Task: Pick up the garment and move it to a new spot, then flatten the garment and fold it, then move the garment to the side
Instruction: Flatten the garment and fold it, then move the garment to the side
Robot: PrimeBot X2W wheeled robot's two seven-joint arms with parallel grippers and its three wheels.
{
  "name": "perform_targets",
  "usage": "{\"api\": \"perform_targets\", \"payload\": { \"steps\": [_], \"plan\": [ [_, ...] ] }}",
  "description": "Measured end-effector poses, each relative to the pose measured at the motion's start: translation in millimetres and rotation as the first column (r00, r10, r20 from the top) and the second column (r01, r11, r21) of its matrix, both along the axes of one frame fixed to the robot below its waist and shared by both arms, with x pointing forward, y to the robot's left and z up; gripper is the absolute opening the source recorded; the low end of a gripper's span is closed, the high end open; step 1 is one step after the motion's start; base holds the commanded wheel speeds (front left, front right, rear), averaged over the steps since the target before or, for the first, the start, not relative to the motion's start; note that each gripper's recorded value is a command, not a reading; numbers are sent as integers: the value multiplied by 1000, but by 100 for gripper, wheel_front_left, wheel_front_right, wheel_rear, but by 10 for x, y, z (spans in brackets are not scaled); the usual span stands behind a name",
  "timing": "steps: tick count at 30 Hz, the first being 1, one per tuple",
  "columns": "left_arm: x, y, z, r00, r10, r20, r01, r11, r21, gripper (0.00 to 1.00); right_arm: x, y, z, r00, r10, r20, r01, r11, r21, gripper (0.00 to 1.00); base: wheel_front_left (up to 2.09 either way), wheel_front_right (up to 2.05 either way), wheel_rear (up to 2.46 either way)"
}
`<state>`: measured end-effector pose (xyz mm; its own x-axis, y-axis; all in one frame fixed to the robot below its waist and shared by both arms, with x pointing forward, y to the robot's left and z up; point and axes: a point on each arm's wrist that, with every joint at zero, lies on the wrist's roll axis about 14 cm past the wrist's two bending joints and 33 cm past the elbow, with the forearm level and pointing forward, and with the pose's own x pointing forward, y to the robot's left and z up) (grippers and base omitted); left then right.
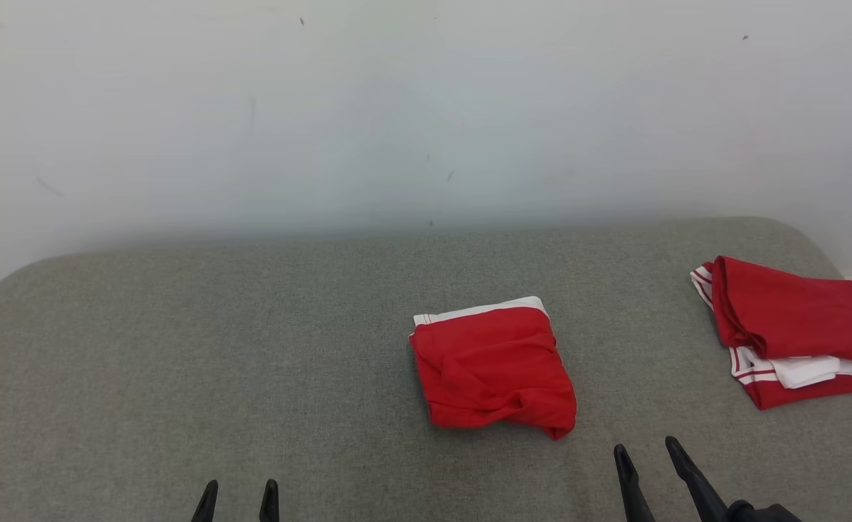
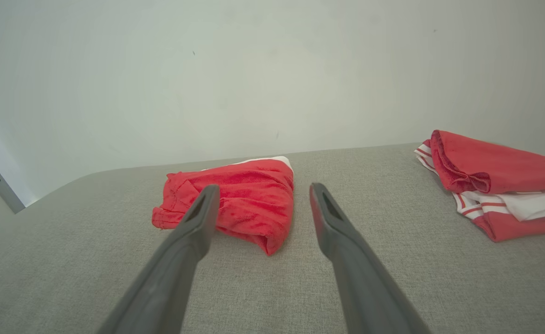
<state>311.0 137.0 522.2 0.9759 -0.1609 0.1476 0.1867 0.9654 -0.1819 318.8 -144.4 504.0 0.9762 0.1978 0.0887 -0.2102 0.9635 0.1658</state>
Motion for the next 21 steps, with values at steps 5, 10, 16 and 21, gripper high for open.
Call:
{"api": "perform_targets", "payload": {
  "steps": [5, 10, 16, 21],
  "plan": [
    [-15, -1, -41, 1000, 1, -13, -1, 1000, -2, 100, 5, 3, -53, 1000, 2, -19, -2, 1000, 8, 100, 0, 0, 0],
    [-11, -13, -69, 1000, -2, -23, 2, 1000, -4, 100, 34, 7, -141, 999, 1, -54, 1, 999, 42, 100, 0, 0, 0],
    [7, -32, -145, 999, -10, -50, 9, 1000, -7, 100, 256, 79, -306, 990, 33, -137, -11, 987, 161, 100, 0, 0, 0],
    [37, -60, -170, 998, -16, -59, 15, 1000, -5, 100, 599, 73, -299, 977, 67, -202, -14, 966, 257, 100, 0, 0, 0]
  ]
}}
